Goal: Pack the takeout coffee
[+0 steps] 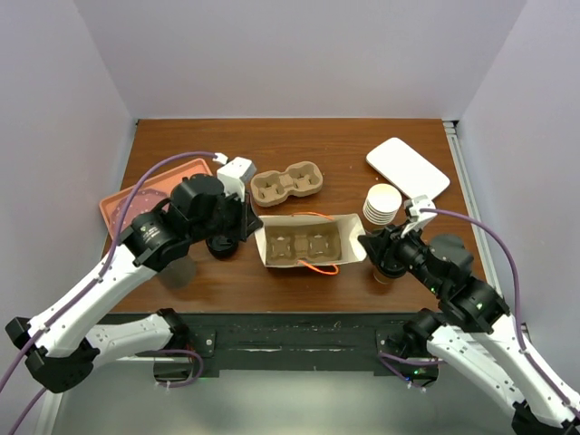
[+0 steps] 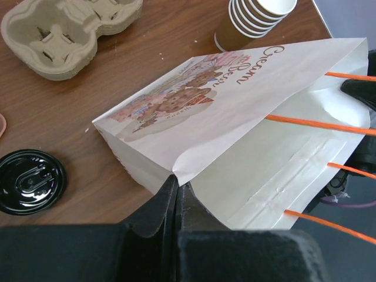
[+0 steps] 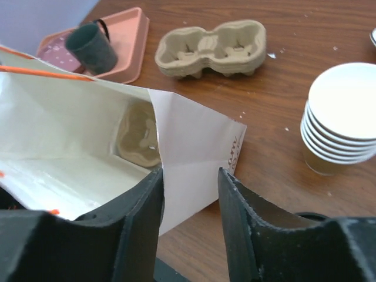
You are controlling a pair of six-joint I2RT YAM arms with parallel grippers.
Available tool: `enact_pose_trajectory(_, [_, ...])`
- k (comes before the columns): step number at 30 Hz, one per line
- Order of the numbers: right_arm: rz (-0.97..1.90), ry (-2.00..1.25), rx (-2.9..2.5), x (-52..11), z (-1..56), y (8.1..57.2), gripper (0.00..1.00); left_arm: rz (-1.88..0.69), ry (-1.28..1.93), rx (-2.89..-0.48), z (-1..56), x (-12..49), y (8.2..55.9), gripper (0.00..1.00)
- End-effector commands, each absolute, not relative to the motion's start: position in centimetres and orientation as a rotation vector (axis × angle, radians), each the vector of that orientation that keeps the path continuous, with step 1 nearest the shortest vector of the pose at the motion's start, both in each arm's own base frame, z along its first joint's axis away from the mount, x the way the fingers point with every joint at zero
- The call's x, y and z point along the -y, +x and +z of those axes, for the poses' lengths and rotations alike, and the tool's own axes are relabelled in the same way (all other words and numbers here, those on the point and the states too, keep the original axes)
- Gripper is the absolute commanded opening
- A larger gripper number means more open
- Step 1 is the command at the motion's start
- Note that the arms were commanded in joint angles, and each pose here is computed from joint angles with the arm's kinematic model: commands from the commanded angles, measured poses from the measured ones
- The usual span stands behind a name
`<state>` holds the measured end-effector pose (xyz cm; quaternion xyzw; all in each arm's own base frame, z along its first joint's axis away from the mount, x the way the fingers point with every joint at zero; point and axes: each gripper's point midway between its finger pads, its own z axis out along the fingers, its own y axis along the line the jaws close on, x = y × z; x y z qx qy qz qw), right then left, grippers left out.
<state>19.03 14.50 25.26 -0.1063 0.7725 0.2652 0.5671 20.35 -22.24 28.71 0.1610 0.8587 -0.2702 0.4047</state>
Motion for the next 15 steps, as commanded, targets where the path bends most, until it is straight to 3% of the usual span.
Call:
enact_pose_trajectory(1, [0.600,-0.163,-1.881,-13.9,27.1,19.3,0.52,-0.752,0.460,-2.062,30.0,23.0,20.0,0.00])
enact_pose_trajectory(6, [0.774,-0.267,-1.841,-16.4,29.6,17.8,0.66,-0.744,0.529,-2.035,29.7,22.8,19.6,0.00])
enact_pose_trajectory(15, [0.832,-0.166,-1.753,-16.2,34.5,18.0,0.68,-0.723,0.558,-1.943,30.8,22.2,19.6,0.00])
